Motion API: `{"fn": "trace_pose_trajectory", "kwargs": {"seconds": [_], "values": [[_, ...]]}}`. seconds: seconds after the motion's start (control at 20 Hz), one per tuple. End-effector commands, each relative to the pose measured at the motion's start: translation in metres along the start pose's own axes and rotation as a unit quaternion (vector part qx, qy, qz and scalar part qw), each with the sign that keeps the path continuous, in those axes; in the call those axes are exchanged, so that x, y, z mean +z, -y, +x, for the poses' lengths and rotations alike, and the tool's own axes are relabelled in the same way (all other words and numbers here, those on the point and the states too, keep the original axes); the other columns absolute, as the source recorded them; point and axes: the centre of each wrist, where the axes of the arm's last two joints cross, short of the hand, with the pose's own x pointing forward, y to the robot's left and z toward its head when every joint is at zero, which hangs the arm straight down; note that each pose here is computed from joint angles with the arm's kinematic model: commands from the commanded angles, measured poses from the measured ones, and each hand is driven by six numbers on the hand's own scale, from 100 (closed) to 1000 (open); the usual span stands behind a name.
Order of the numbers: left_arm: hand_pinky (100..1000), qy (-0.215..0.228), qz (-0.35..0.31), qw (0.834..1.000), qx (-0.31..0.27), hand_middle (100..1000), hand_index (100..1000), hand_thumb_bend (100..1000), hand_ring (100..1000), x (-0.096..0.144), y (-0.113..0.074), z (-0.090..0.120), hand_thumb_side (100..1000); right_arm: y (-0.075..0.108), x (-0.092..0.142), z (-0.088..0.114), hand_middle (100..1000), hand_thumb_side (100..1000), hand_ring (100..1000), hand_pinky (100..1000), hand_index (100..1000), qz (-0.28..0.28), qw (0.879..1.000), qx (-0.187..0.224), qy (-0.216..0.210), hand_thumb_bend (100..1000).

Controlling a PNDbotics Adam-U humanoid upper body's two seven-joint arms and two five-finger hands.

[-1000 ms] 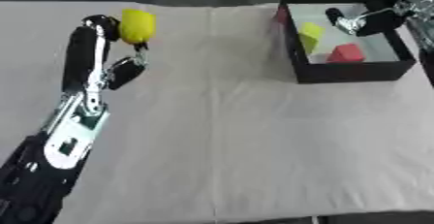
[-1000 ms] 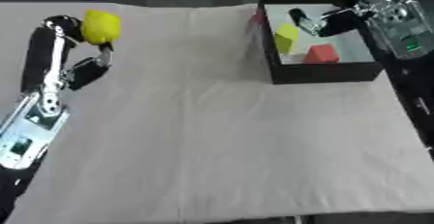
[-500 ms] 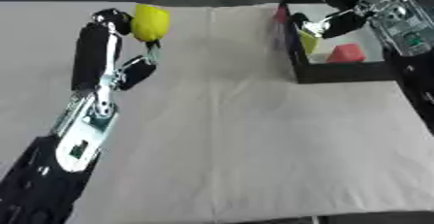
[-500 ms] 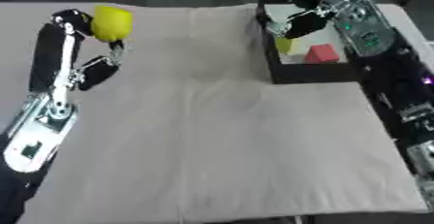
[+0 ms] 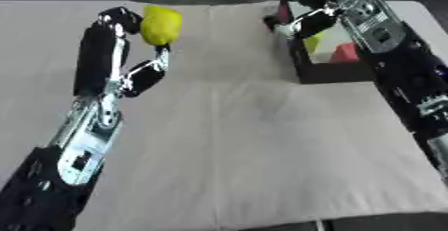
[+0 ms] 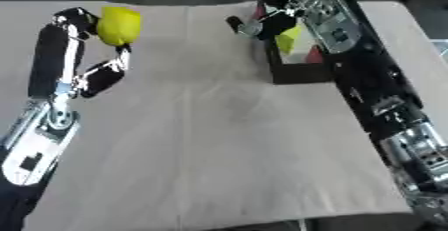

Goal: Pick up the objects with one hand, pass them to the other hand, and then place them into the box on the other side of the table.

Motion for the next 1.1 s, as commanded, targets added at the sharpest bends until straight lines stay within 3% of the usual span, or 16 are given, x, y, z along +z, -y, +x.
{"fn": "trace_pose_trajectory", "kwargs": {"seconds": [0.05,1.1], "values": [[591,0.034,0.01,0.999,0.006,493,447,100,572,-0.008,-0.003,0.015,169,0.012,-0.006,0.009,1000,187,1000,1000,1000,0.093,0.99,0.071,0.072,100],[592,0.073,0.004,0.997,0.006,489,449,100,573,-0.008,0.019,0.041,153,-0.01,-0.044,0.023,1000,189,1000,1000,1000,0.134,0.983,0.05,0.118,100]]}}
